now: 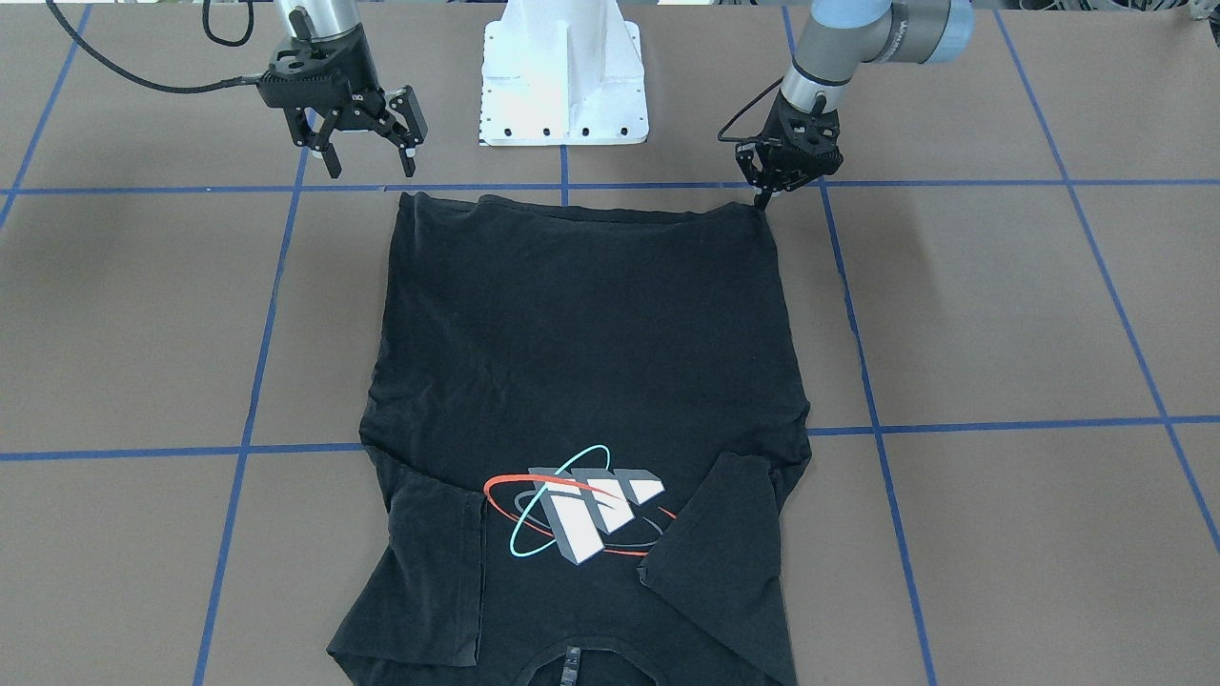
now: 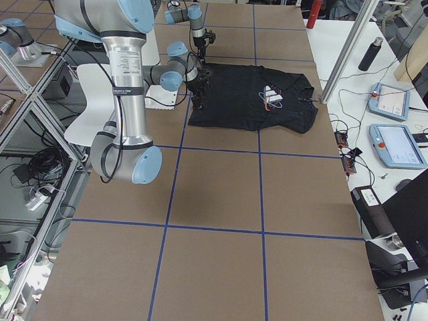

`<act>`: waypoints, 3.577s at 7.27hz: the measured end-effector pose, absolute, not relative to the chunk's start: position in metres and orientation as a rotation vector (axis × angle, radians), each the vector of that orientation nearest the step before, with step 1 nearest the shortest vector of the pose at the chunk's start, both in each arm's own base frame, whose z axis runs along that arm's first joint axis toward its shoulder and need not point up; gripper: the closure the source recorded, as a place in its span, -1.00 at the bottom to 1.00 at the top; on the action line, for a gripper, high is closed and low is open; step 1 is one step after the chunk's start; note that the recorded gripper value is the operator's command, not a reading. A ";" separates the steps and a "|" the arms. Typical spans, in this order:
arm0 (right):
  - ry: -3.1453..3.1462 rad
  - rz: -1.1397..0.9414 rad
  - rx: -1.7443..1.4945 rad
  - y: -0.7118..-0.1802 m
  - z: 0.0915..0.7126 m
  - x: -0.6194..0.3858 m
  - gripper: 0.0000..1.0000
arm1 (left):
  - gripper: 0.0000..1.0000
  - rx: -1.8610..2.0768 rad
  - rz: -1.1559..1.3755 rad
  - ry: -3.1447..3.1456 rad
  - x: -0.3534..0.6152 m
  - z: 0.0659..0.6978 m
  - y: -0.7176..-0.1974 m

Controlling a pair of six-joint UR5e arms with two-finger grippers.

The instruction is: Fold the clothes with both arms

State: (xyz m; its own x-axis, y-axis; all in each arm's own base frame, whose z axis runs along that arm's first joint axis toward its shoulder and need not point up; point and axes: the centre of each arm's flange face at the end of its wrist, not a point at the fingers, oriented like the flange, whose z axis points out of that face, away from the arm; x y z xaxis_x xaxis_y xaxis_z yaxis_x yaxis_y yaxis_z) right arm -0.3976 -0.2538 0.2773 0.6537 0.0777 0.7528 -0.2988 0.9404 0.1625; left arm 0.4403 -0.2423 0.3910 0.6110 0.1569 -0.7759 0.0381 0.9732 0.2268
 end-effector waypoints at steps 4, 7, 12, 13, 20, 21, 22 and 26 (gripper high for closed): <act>-0.799 0.230 0.348 -0.214 0.322 -0.472 -0.97 | 1.00 0.230 0.067 0.919 0.440 0.388 -0.243; -0.829 0.243 0.377 -0.214 0.355 -0.499 -0.70 | 1.00 0.223 0.054 0.922 0.440 0.388 -0.242; -0.826 0.251 0.400 -0.211 0.359 -0.499 -0.32 | 1.00 0.222 0.051 0.922 0.440 0.389 -0.242; -0.824 0.248 0.401 -0.208 0.360 -0.500 -0.33 | 1.00 0.222 0.051 0.922 0.440 0.390 -0.242; -0.772 0.231 0.383 -0.172 0.354 -0.490 -0.28 | 1.00 0.220 0.052 0.918 0.442 0.393 -0.242; -0.768 0.223 0.383 -0.165 0.353 -0.493 -0.19 | 1.00 0.220 0.052 0.918 0.442 0.393 -0.242; -0.767 0.217 0.383 -0.161 0.352 -0.496 -0.20 | 1.00 0.220 0.052 0.919 0.443 0.393 -0.242; -0.755 0.207 0.388 -0.159 0.357 -0.501 -0.20 | 1.00 0.221 0.053 0.923 0.443 0.391 -0.242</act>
